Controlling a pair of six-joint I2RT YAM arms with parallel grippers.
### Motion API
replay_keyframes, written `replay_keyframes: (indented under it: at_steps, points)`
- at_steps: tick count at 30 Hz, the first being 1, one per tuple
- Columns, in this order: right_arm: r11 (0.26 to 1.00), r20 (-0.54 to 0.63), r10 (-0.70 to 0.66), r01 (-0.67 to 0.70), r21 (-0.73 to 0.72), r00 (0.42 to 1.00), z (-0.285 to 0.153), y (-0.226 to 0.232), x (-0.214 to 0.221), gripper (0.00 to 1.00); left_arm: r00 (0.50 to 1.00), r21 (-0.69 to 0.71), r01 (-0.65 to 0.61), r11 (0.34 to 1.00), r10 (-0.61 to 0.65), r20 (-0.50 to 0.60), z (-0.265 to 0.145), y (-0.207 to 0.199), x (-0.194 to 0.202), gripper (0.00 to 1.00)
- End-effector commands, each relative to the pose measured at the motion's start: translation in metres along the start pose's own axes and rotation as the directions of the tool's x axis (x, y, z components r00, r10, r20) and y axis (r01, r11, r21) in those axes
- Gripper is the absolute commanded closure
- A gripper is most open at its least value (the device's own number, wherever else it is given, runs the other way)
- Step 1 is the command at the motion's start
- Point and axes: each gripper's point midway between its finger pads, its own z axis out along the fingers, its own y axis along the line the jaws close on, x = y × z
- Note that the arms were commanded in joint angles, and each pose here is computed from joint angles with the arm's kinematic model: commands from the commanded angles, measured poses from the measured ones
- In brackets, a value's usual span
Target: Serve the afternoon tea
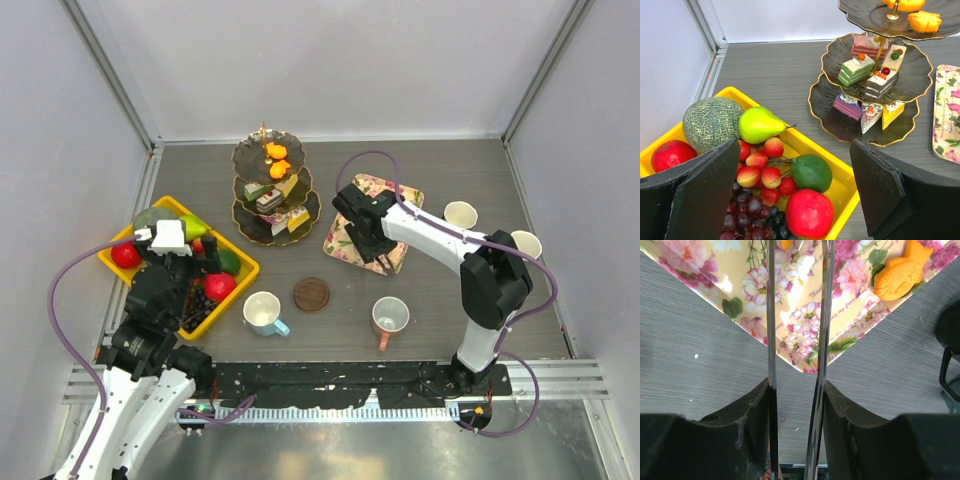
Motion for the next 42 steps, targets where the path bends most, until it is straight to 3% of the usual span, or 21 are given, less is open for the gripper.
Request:
replay_keyframes:
  at_steps: [1,6,12,19,23,34,42]
  points:
    - [0.999,0.120,0.023,-0.027,0.032,0.992,-0.037,-0.015,-0.024,0.62,0.998,-0.002,0.019,1.000,-0.019,0.061,-0.001,0.001,-0.016,0.01]
    - [0.999,0.235,0.001,-0.013,0.050,0.972,-0.081,-0.023,-0.042,0.62,0.998,-0.003,0.019,1.000,-0.019,0.061,-0.001,0.001,-0.015,0.01]
    - [0.999,0.416,-0.030,0.022,0.025,0.909,-0.153,-0.017,-0.073,0.62,0.998,-0.006,0.021,1.000,-0.020,0.066,-0.001,0.002,-0.017,0.01]
    - [0.993,0.634,-0.052,0.108,-0.050,0.771,-0.245,0.010,-0.121,0.62,0.997,-0.031,0.024,0.999,-0.022,0.068,-0.002,0.007,-0.017,0.01]
    - [0.978,0.704,-0.094,0.196,-0.065,0.704,-0.273,0.037,-0.145,0.61,0.998,-0.049,0.026,0.998,-0.023,0.067,-0.003,0.010,-0.016,0.01]
    - [0.947,0.759,-0.171,0.318,-0.050,0.629,-0.267,0.088,-0.186,0.61,0.997,-0.062,0.031,0.998,-0.026,0.075,-0.004,0.013,-0.018,0.01]
    - [0.958,0.793,-0.208,0.282,0.048,0.573,-0.247,0.094,-0.219,0.61,0.997,-0.060,0.029,0.998,-0.025,0.075,-0.004,0.013,-0.018,0.01]
